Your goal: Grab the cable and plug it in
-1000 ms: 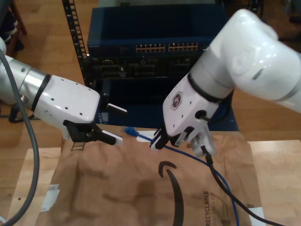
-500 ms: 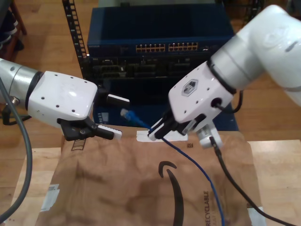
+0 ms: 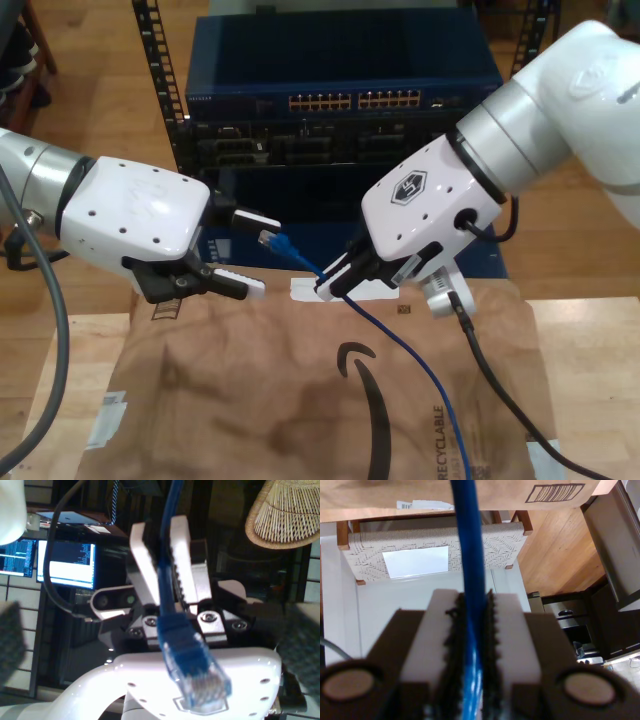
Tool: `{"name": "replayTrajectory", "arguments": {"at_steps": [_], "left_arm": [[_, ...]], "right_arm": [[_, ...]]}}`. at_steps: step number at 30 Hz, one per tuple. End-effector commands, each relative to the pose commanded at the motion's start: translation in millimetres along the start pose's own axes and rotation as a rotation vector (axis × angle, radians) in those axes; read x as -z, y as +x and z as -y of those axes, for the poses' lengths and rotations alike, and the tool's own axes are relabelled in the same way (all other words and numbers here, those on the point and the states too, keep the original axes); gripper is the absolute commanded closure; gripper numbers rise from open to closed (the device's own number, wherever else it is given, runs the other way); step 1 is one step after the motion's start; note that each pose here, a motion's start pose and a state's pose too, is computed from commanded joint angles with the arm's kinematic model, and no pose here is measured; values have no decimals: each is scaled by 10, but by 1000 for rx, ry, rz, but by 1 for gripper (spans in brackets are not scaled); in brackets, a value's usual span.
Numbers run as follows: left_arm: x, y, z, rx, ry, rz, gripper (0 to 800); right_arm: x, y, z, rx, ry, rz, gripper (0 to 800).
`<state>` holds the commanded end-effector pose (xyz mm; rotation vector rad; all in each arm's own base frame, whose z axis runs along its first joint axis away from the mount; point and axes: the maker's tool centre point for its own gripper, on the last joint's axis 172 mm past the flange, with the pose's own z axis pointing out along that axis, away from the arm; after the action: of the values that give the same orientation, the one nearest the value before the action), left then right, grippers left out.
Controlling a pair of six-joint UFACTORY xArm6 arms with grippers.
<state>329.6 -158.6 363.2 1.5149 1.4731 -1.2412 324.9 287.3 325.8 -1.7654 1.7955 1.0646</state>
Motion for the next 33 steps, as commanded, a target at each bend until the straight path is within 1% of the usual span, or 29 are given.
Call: {"name": "replayTrajectory", "arguments": {"at_steps": [3,8,9,13,16,20,25,27,33], "left_arm": [[-3,-4,-1,0,-1,3,231],[-2,6,-5,2,-1,2,256],[-2,6,-5,2,-1,2,282],[-1,13,-15,5,-3,1,341],[3,14,-19,10,-5,-1,349],[9,4,-26,11,-8,3,395],[79,-22,-77,16,-35,28,415],[93,27,-105,32,-34,37,425],[87,35,-100,42,-29,40,440]], "right_arm": [[-15,18,5,-5,-4,-1,782],[-20,19,1,-4,-5,-3,782],[-24,25,-1,-5,-6,-3,782],[-37,35,-13,-6,-9,-4,782],[-51,27,-24,-3,-12,-5,782],[-68,30,-28,-4,-16,-6,782],[-76,35,-29,-4,-18,-8,782],[-71,38,-26,-5,-17,-8,782],[-76,35,-29,-4,-18,-8,782]]}}
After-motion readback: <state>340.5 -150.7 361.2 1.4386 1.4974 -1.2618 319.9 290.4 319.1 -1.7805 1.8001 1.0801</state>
